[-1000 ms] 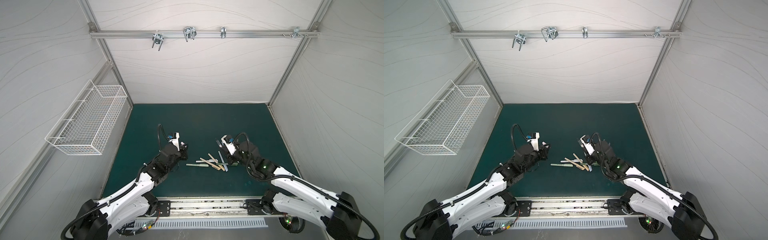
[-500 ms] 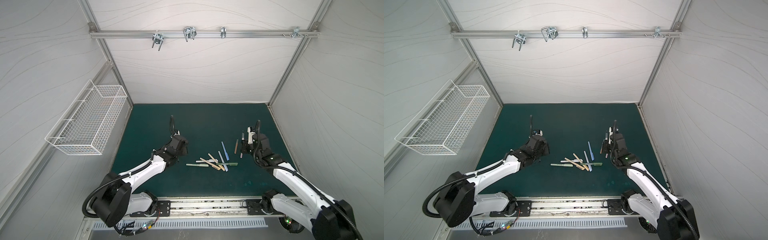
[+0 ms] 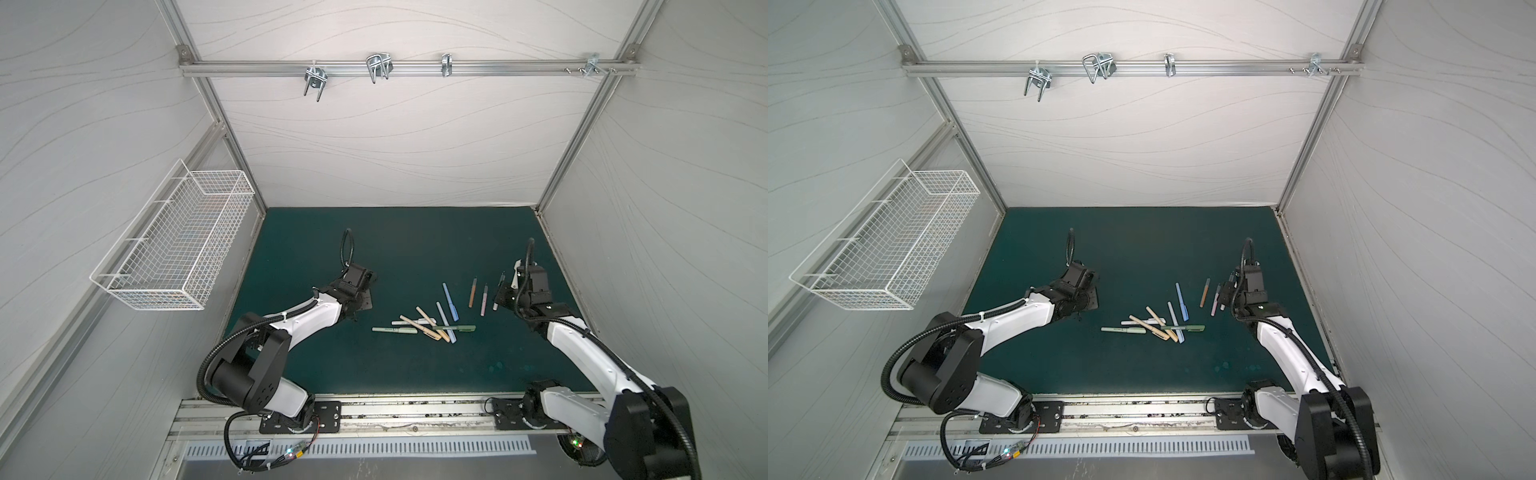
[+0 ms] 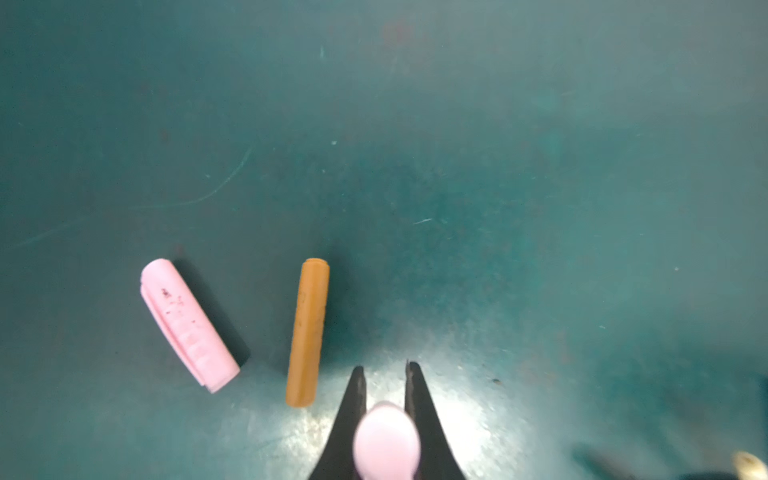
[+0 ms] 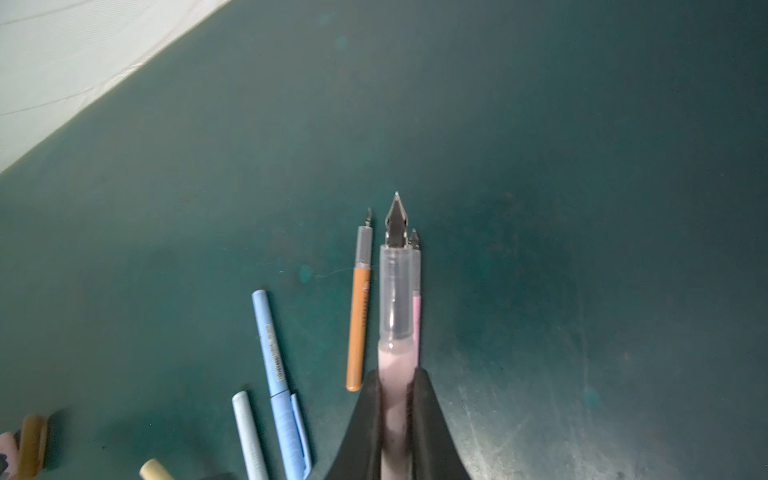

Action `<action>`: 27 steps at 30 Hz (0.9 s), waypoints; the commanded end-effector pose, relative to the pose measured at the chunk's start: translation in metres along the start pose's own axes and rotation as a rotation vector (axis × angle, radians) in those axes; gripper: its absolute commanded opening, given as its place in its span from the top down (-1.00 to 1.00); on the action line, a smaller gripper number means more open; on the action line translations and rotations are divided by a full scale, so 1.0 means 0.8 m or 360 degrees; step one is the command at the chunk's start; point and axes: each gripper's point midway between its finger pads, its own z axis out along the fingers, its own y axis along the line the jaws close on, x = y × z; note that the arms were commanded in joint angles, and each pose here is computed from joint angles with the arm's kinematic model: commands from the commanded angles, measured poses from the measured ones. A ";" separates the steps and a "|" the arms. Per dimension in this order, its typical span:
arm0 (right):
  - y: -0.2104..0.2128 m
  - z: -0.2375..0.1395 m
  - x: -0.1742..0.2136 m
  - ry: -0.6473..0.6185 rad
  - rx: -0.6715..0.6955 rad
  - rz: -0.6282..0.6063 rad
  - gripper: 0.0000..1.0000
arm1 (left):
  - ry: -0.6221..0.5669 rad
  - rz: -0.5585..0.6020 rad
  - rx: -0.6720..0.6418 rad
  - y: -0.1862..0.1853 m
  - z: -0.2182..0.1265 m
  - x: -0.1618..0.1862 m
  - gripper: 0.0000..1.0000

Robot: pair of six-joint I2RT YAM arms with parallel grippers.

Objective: Open the pen caps
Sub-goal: 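Draw both arms apart, left holding the pink cap, right the uncapped fountain pen, then release the pink cap beside the other caps while the right gripper sets the pen down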

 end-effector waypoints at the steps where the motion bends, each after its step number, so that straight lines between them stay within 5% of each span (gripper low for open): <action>1: -0.011 0.012 0.018 0.0106 0.0039 0.0065 1.00 | 0.0030 -0.0048 -0.0009 -0.003 0.002 -0.010 1.00; 20: -0.039 0.074 0.057 0.0411 0.0132 0.0175 1.00 | 0.0164 -0.0072 -0.0061 0.012 0.029 0.001 0.90; 27: -0.043 0.084 0.060 0.0447 0.0142 0.0197 0.75 | 0.0135 -0.0071 -0.0066 0.014 0.023 -0.004 0.67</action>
